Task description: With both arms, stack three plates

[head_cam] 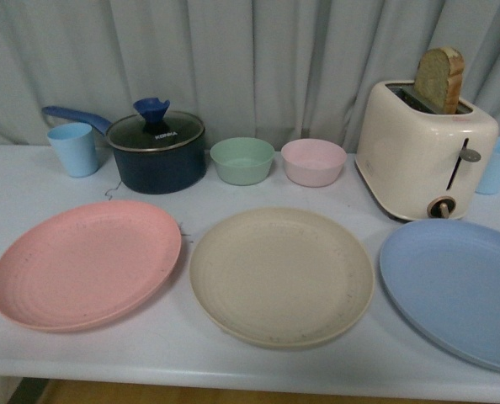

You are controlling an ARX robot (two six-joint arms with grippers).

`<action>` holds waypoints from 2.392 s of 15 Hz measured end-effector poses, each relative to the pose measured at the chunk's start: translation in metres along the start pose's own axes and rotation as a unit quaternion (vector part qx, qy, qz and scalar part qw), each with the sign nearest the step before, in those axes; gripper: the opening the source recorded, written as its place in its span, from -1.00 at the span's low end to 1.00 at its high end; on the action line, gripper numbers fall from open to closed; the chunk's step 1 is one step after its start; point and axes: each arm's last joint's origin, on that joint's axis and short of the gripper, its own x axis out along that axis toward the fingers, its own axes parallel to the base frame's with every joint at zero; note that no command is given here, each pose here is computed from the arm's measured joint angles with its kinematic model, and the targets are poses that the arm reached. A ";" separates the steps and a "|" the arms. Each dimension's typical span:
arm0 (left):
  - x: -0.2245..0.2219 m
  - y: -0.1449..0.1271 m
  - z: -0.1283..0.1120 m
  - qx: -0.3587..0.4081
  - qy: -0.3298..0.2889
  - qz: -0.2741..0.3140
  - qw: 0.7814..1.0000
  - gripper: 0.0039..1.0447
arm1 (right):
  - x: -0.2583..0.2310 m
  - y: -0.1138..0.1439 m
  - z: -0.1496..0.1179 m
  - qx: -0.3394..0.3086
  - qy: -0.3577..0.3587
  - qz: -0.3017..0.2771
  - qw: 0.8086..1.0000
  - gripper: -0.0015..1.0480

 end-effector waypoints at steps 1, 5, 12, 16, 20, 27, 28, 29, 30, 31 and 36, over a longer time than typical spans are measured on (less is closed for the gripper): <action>0.000 0.000 0.000 0.000 0.000 0.000 1.000 0.88 | 0.000 0.000 0.000 0.000 0.000 0.000 1.000 0.87; 0.000 0.000 0.000 0.000 0.000 0.000 1.000 0.88 | 0.000 0.000 0.000 0.000 0.000 0.000 1.000 0.87; 0.000 0.000 0.000 0.000 0.000 0.000 1.000 0.88 | 0.000 0.000 0.000 0.000 0.000 0.000 1.000 0.87; 0.000 0.000 0.000 0.000 0.000 0.000 1.000 0.88 | 0.000 0.000 0.000 0.000 0.000 0.000 1.000 0.87; 0.000 0.000 0.000 0.000 0.000 0.000 1.000 0.88 | 0.000 0.000 0.000 0.000 0.000 0.000 1.000 0.87; 0.000 0.000 0.000 0.000 0.000 0.000 1.000 0.88 | 0.000 0.000 0.000 0.000 0.000 0.000 1.000 0.87; 0.000 0.000 0.000 0.000 0.000 0.000 1.000 0.88 | 0.000 0.000 0.000 0.000 0.000 0.000 1.000 0.87; 0.000 0.000 0.000 0.000 0.000 0.000 1.000 0.88 | 0.000 0.000 0.000 0.000 0.000 0.000 1.000 0.87; 0.000 0.000 0.000 0.000 0.000 0.000 1.000 0.88 | 0.000 0.000 0.000 0.000 0.000 0.000 1.000 0.87; 0.000 0.000 0.000 0.000 0.000 0.000 1.000 0.88 | 0.000 0.000 0.000 0.000 0.000 0.000 1.000 0.87; 0.000 0.000 0.000 0.000 0.000 0.000 1.000 0.88 | 0.000 0.000 0.000 0.000 0.000 0.000 1.000 0.87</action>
